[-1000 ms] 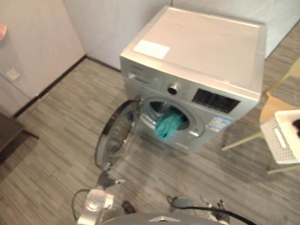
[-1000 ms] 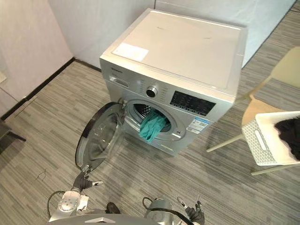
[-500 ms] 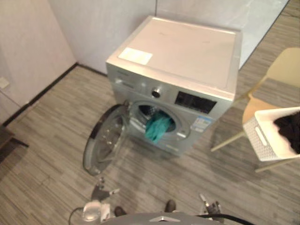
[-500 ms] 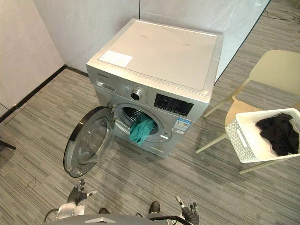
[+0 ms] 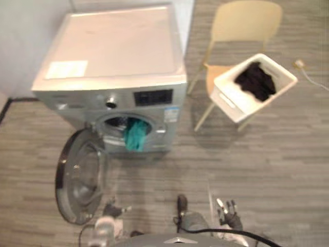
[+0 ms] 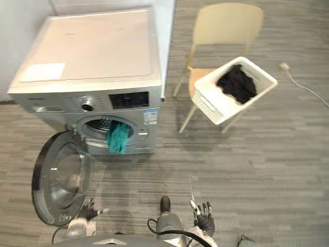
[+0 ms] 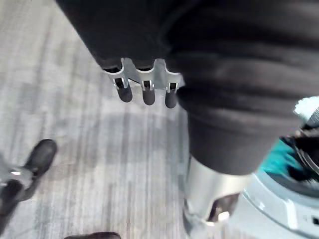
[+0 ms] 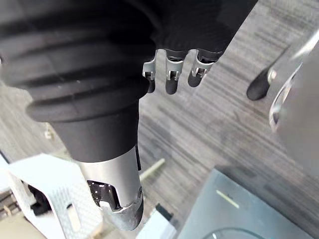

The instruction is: Pick up the laundry basket with both hands and put the clothes into the washing machine.

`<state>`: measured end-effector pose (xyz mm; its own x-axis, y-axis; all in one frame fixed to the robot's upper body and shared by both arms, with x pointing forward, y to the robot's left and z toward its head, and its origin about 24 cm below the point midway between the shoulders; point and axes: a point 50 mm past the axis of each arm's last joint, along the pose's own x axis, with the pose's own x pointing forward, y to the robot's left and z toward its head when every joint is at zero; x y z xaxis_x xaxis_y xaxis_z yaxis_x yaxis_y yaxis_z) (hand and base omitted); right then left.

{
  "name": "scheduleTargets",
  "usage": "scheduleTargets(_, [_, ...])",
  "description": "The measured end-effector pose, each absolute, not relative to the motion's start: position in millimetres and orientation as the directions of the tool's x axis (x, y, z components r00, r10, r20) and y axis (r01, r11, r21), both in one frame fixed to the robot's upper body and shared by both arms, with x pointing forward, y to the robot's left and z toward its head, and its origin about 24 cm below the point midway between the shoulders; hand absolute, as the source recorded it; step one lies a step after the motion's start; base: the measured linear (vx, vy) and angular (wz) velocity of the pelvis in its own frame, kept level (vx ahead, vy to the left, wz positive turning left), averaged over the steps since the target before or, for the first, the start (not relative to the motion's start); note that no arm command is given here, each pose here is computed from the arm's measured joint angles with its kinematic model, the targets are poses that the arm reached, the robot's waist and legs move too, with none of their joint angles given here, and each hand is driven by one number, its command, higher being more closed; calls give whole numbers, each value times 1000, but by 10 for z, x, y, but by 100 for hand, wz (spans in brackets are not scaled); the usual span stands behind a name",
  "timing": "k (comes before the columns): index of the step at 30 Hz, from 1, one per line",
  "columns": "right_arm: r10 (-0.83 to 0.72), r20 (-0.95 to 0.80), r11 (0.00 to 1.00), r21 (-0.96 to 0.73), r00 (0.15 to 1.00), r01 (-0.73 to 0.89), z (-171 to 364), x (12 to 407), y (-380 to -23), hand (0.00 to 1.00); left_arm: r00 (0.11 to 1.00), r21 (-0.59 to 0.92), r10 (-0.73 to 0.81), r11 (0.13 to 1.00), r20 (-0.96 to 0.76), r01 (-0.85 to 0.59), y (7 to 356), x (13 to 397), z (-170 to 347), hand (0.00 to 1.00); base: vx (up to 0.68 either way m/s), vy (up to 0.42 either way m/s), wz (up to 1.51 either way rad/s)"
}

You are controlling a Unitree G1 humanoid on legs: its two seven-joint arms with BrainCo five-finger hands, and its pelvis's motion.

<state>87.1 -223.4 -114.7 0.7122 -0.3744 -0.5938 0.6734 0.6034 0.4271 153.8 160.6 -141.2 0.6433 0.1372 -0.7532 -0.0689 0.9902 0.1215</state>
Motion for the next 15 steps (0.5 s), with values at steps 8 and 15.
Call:
scheduleTargets(8, [-293, -654, 664, 386, 697, 641, -1267, 793, -2139, 0, 613, 96, 209, 973, -762, -212, 1618, 1376, -1440, 0, 123, -224, -8])
scheduleTargets(15, [-219, -691, 704, 377, 689, 602, -1349, 893, -2061, 0, 622, 36, 202, 963, -756, -269, 1563, 1338, -1421, 0, 185, -157, 17])
